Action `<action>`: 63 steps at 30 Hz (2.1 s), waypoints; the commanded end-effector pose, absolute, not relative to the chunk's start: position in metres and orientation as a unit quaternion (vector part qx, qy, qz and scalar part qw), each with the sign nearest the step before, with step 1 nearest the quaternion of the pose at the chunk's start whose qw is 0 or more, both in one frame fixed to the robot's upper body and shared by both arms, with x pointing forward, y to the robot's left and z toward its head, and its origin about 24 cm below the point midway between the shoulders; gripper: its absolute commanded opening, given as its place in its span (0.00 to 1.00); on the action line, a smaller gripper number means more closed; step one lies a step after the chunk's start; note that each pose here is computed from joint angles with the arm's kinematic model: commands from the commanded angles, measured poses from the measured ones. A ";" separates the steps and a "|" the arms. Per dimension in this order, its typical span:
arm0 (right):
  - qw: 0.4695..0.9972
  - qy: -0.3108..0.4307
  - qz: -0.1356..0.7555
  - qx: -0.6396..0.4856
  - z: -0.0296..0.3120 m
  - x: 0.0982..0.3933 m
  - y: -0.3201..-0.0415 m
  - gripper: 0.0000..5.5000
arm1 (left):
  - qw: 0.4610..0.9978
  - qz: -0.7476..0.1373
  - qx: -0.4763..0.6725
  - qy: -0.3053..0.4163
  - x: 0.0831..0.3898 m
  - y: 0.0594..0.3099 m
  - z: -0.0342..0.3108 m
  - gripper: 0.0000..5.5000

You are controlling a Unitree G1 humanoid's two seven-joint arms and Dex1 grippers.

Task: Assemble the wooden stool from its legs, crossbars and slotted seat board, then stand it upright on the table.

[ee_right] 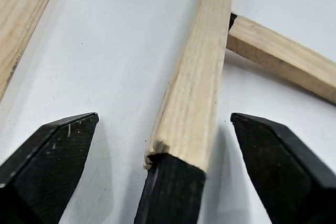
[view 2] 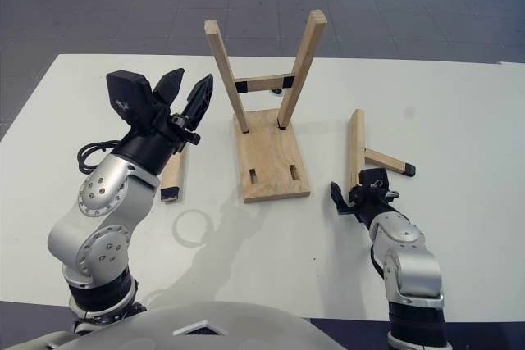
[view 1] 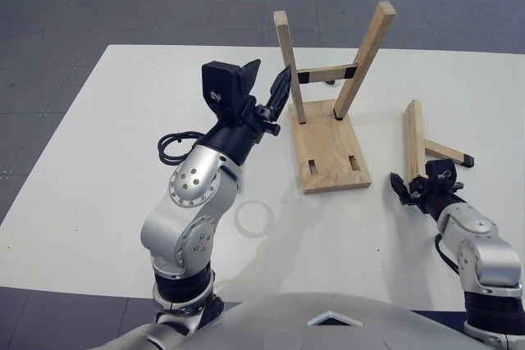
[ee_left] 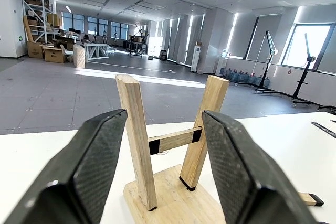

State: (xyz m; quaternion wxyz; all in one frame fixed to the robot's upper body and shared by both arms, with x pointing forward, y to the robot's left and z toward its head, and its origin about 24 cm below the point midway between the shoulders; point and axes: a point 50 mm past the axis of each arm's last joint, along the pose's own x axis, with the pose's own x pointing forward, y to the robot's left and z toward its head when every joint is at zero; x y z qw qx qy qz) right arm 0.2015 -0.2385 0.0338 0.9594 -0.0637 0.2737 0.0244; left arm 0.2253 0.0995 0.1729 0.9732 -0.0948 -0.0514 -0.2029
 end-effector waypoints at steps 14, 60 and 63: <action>0.982 0.102 -0.046 -0.154 0.094 0.257 -0.263 0.26 | 0.970 -0.221 -0.098 -0.004 0.237 0.116 0.167 0.48; 0.980 0.122 -0.091 -0.128 0.087 0.251 -0.278 0.18 | 0.958 -0.239 -0.149 0.046 0.238 0.112 0.165 0.48; 0.969 -0.064 -0.063 -0.231 0.151 0.269 -0.262 0.18 | 0.926 -0.314 -0.201 0.060 0.245 0.119 0.177 0.48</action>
